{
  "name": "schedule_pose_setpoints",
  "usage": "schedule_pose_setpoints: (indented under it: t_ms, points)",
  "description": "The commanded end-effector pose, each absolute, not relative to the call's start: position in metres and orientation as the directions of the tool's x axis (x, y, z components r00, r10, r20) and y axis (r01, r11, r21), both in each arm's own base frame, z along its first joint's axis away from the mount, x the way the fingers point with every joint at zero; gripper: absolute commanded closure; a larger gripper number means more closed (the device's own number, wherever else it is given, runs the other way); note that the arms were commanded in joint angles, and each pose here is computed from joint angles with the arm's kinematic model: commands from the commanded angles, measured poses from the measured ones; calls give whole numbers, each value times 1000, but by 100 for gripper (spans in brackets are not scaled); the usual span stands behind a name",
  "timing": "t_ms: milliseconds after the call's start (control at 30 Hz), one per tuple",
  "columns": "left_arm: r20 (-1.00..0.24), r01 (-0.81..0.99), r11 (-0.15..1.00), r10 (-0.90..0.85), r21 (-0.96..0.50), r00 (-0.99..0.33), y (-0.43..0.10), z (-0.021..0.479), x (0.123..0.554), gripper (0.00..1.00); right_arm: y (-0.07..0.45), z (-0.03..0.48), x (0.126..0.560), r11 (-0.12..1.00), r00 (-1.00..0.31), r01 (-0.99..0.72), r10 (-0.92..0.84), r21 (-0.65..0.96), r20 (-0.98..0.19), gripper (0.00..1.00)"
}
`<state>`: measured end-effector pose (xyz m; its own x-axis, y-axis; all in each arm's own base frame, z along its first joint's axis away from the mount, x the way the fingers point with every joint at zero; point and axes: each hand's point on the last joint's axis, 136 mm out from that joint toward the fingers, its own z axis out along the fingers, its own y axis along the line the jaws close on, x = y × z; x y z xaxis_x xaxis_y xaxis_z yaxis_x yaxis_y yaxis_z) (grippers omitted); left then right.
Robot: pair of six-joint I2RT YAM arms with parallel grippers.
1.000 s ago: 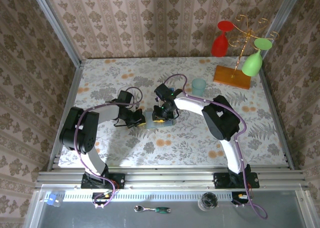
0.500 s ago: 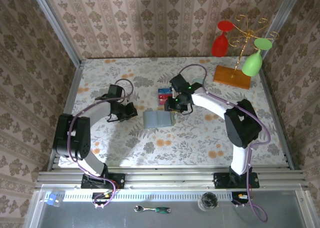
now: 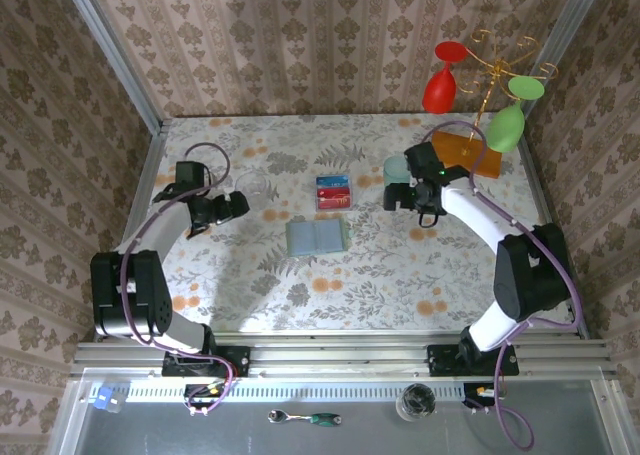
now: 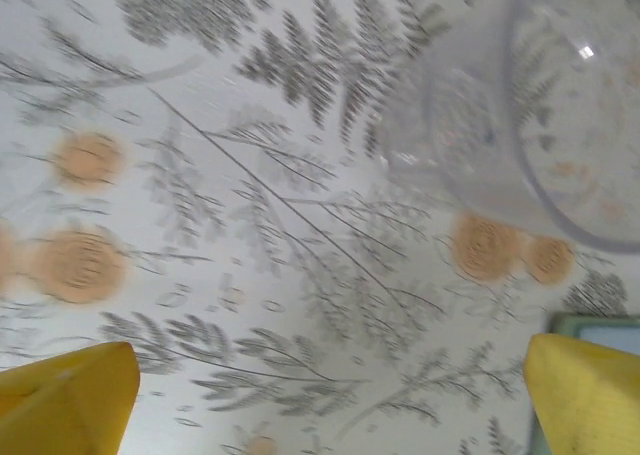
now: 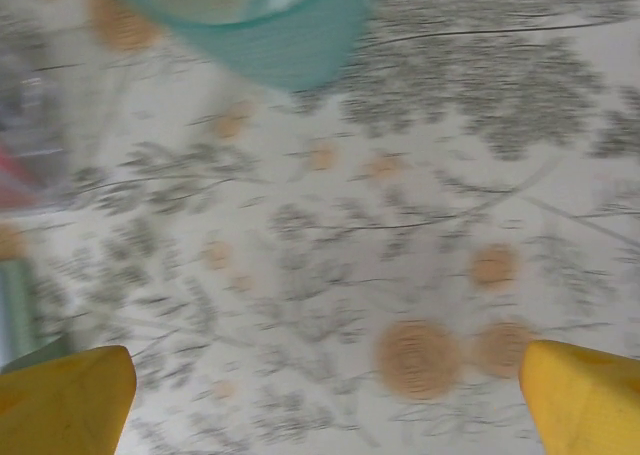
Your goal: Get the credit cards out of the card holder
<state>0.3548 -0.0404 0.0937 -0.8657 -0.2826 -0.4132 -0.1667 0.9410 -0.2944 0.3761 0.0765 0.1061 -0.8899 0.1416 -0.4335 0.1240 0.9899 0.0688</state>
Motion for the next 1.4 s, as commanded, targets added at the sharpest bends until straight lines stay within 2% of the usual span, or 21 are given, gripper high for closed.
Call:
schedule_pose_setpoints:
  t_ms: [0, 200, 300, 567, 800, 967, 1133, 1300, 1367]
  points:
    - [-504, -182, 969, -244, -168, -829, -10, 105, 363, 0, 30, 111, 383, 978, -848, 201, 147, -53, -509, 0]
    - [-631, -257, 966, -220, -34, -744, 30, 112, 371, 0, -27, 105, 392, 936, -757, 329, 181, -126, -628, 0]
    - [-699, -301, 953, -208, 11, -684, 49, 120, 373, 0, -38, 104, 399, 935, -694, 335, 162, -115, -702, 0]
    - [-831, -273, 961, -126, 33, -542, 62, 124, 377, 0, -31, 101, 414, 963, -538, 253, 58, -95, -841, 0]
    - [-948, -125, 992, -67, -29, -311, 40, 125, 387, 0, -14, 102, 417, 986, -469, 157, 20, -61, -883, 0]
    - [-938, -32, 999, -33, -23, -344, 25, 112, 397, 0, -4, 105, 407, 995, -397, 89, 0, -38, -918, 0]
    - [-947, 43, 999, 10, -4, -322, 11, 111, 396, 0, 2, 104, 404, 999, -377, 42, -2, -19, -926, 0]
    - [-963, 55, 998, 48, 34, -265, 2, 101, 394, 0, -1, 98, 400, 999, -344, 41, 18, 5, -939, 0]
    - [-954, 57, 998, 43, 27, -297, 2, 98, 394, 0, -1, 97, 400, 999, -346, 40, 19, 5, -938, 0]
